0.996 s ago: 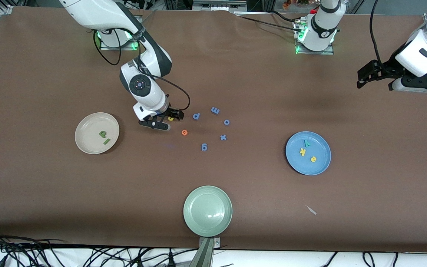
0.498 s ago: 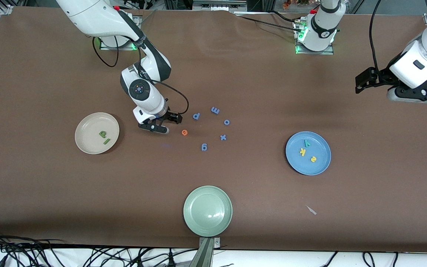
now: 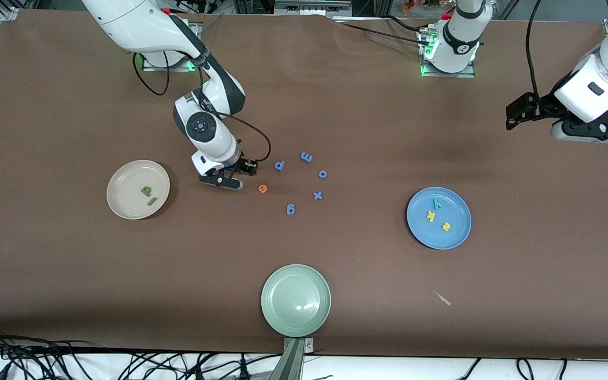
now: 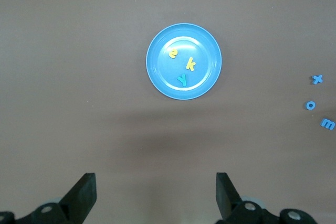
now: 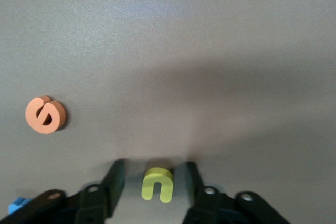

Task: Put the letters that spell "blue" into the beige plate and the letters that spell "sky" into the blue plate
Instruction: 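Grasp the yellow n with the right gripper and lift it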

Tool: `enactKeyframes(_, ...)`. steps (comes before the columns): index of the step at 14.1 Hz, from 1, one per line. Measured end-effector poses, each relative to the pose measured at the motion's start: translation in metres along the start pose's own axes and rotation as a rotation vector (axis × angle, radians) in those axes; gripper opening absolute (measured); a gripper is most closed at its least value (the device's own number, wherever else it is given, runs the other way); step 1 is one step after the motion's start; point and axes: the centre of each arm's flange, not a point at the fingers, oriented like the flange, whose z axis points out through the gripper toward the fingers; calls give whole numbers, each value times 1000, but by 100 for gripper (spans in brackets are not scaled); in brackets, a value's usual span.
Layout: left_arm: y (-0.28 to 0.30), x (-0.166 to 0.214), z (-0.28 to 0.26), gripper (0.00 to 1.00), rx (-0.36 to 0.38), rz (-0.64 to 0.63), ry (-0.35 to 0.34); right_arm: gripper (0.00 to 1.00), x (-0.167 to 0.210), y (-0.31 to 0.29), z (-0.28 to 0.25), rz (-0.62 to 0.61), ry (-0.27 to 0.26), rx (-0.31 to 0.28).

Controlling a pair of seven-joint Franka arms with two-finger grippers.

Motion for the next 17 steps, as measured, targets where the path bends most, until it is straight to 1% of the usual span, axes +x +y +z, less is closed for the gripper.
enactKeyframes(1, 0, -2, -2, 100, 1, 0, 4, 51, 0, 0, 0, -1, 0, -1)
enactKeyframes(2, 1, -4, -5, 100, 1, 1, 9, 43, 0, 0, 0, -1, 1, -1)
enactKeyframes(3, 1, -5, -6, 100, 1, 2, 11, 43, 0, 1, 0, -1, 1, -2)
enactKeyframes(4, 1, -5, -6, 100, 1, 2, 11, 38, 0, 1, 0, -1, 1, -2)
enactKeyframes(5, 1, -4, -6, 100, 1, 2, 11, 38, 0, 1, 0, -1, 1, -2)
enactKeyframes(6, 1, -4, -6, 100, 1, 2, 11, 33, 0, 0, -1, -2, 2, -1)
enactKeyframes(7, 1, -4, -6, 100, 1, 2, 11, 33, 0, 0, -1, -2, 2, -1)
enactKeyframes(8, 1, -4, -6, 100, 1, 2, 11, 27, 0, -1, -3, -3, 6, 2)
enactKeyframes(9, 1, -4, -6, 100, 1, 2, 11, 26, -1, -1, -3, -5, 4, 1)
enactKeyframes(13, 1, -4, -5, 100, 1, 2, 10, 26, 0, -2, -3, -9, 2, -2)
enactKeyframes(15, 1, -4, -5, 100, 1, 2, 10, 26, 5, -3, -8, -15, -17, -26)
enactKeyframes(17, 1, -4, -5, 100, 1, 2, 10, 26, 19, 1, -20, -41, -39, -61)
